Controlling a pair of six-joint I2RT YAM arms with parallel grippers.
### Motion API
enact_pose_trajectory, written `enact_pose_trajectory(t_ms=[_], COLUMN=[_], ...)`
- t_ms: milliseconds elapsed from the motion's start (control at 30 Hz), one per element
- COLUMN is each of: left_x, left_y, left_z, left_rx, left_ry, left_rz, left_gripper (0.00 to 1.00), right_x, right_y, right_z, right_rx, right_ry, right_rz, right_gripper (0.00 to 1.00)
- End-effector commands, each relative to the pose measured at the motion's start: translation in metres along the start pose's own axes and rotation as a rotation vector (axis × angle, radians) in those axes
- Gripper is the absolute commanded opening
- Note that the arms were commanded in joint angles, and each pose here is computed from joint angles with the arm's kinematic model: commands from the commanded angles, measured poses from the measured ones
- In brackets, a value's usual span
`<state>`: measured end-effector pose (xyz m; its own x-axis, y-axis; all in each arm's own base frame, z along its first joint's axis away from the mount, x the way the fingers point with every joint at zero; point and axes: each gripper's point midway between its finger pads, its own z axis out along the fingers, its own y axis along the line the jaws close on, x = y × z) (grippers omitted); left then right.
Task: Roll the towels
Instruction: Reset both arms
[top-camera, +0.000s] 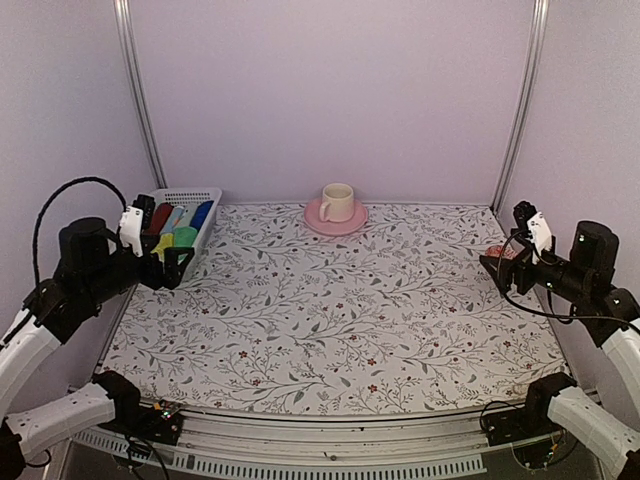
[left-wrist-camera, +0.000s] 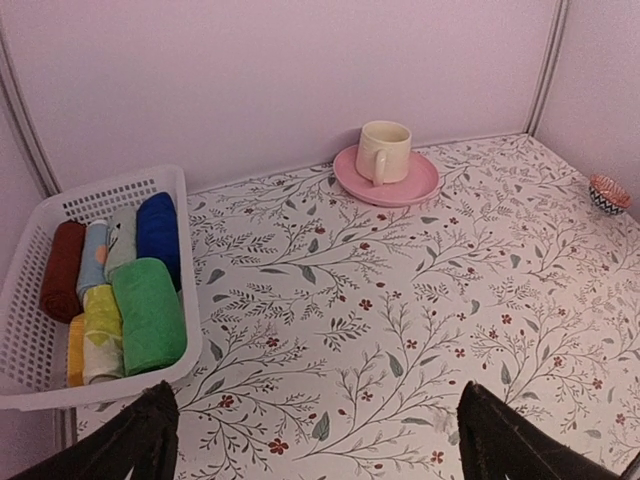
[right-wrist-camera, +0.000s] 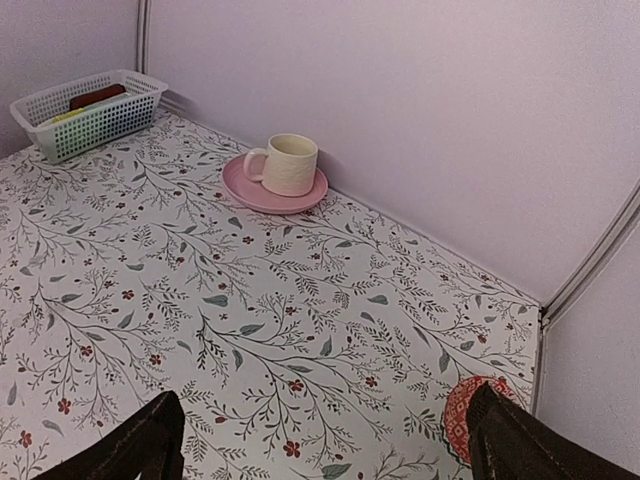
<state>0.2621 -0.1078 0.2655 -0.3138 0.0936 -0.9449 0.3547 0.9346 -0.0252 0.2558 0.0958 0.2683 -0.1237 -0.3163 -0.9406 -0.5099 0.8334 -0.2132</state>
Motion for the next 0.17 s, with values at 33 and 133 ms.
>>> enact_pose_trajectory(t_ms=[33, 133], left_x=[-0.0023, -0.0008], left_y=[-0.0016, 0.0011], left_z=[-0.0033, -0.0016], left_rx=[0.004, 0.001], left_ry=[-0.034, -0.028], left_rz=[0.006, 0.005], left_gripper=[0.97, 0.97], right_x=[0.0012, -0.0017], right_y=[-0.0012, -0.001], right_z=[0.0004, -0.0009], right_rx=[0.01, 0.009], right_ry=[-0.011, -0.019], right_rz=[-0.005, -0.013], right_gripper=[0.99, 0.99])
